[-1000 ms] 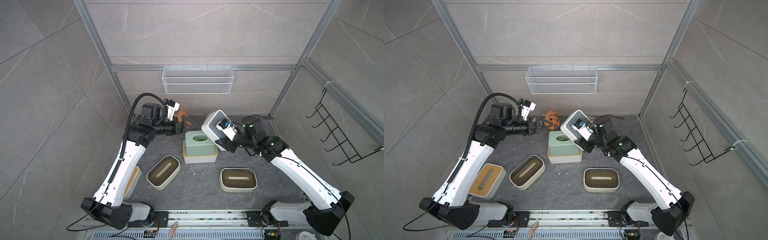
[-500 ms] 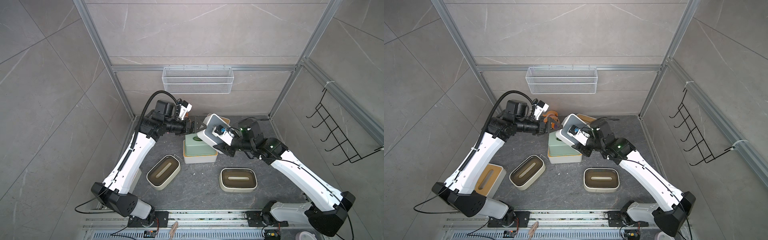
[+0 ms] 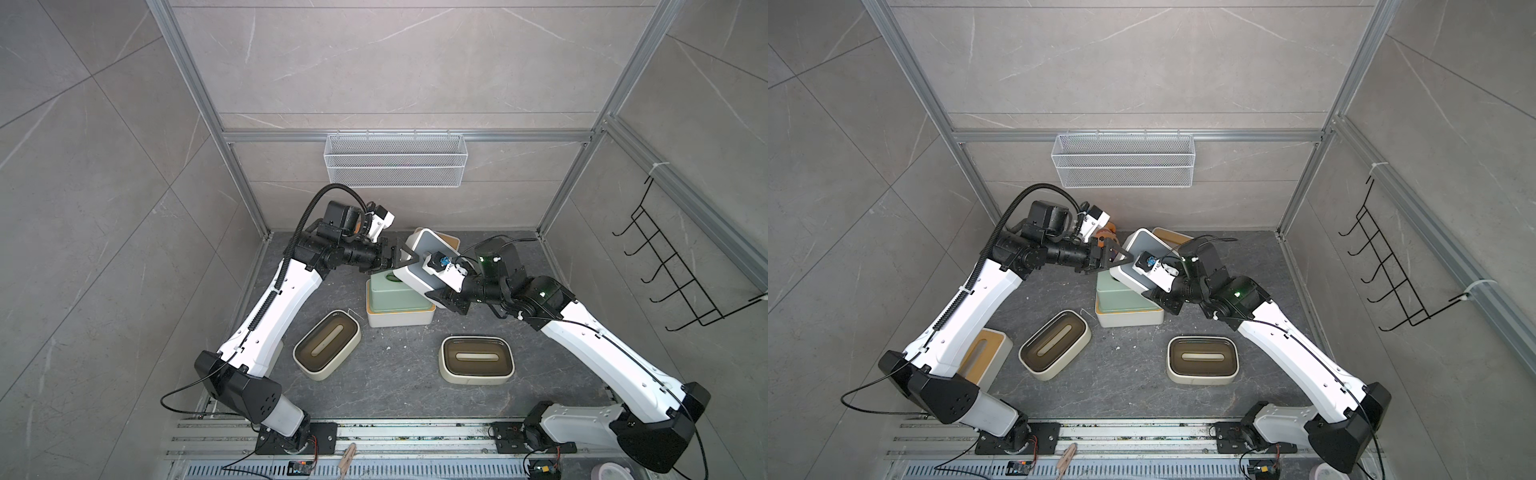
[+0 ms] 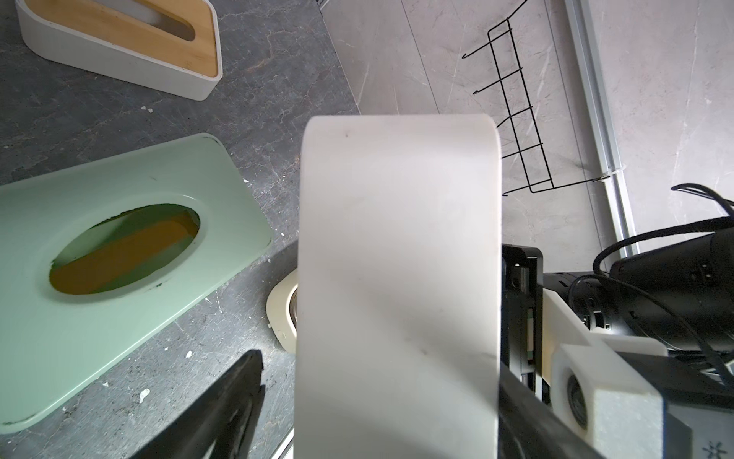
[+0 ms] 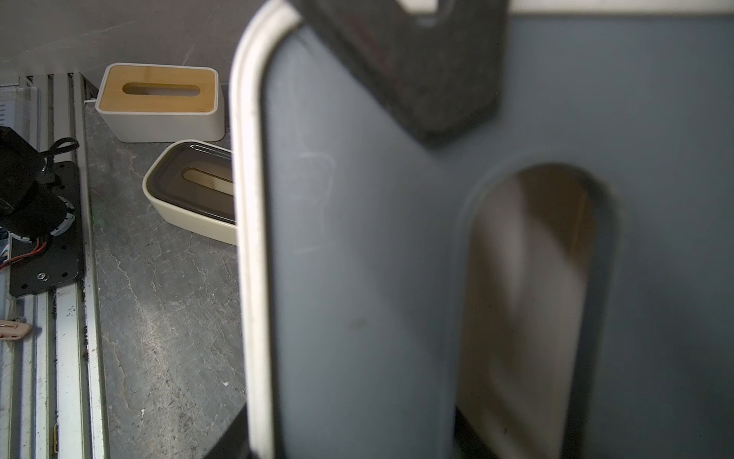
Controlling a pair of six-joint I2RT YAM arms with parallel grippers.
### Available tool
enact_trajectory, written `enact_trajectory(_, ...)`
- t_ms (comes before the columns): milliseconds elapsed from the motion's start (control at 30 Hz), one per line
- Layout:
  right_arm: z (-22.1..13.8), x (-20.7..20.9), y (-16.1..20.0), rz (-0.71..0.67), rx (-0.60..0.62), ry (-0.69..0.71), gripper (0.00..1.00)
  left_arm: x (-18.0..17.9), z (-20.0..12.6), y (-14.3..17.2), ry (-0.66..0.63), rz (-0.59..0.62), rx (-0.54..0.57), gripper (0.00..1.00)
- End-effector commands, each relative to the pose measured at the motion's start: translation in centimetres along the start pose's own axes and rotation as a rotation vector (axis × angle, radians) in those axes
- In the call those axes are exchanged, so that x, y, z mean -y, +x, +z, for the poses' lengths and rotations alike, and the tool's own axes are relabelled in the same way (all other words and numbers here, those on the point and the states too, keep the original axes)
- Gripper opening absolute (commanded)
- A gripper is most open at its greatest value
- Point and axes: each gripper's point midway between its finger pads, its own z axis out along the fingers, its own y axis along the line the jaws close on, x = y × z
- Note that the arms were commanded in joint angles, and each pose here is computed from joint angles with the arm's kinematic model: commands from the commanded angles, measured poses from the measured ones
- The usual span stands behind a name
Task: Stack the tissue boxes
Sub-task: Place the tissue box at the tissue box.
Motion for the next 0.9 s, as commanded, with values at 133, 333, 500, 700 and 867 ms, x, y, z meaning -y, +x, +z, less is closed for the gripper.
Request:
enact_trajectory(133,-0.70,0.16,-1.77,-0.044,0.056,0.015,0.46,1.80,-0.61,-0.49,0.060,0.021,0.015,0.77)
enact_trajectory(333,-0.55,-0.04,-1.93,-0.041,0.061,-0.001,0.46,1.29,-0.23,-0.05,0.061,-0.009,0.001,0.64)
enact_trajectory(500,-0.44,-0.14,-2.25,-0.039,0.063,-0.015,0.46,1.40,-0.14,0.17,0.079,-0.020,-0.003,0.53)
enact_trajectory(700,-0.25,-0.24,-2.45,-0.031,0.056,-0.033,0.48,1.80,-0.64,0.13,0.095,-0.023,0.038,0.43)
enact_trajectory(867,-0.21,-0.32,-2.64,0.002,0.044,-0.050,0.53,1.45,-0.95,0.14,0.072,-0.042,0.069,0.36)
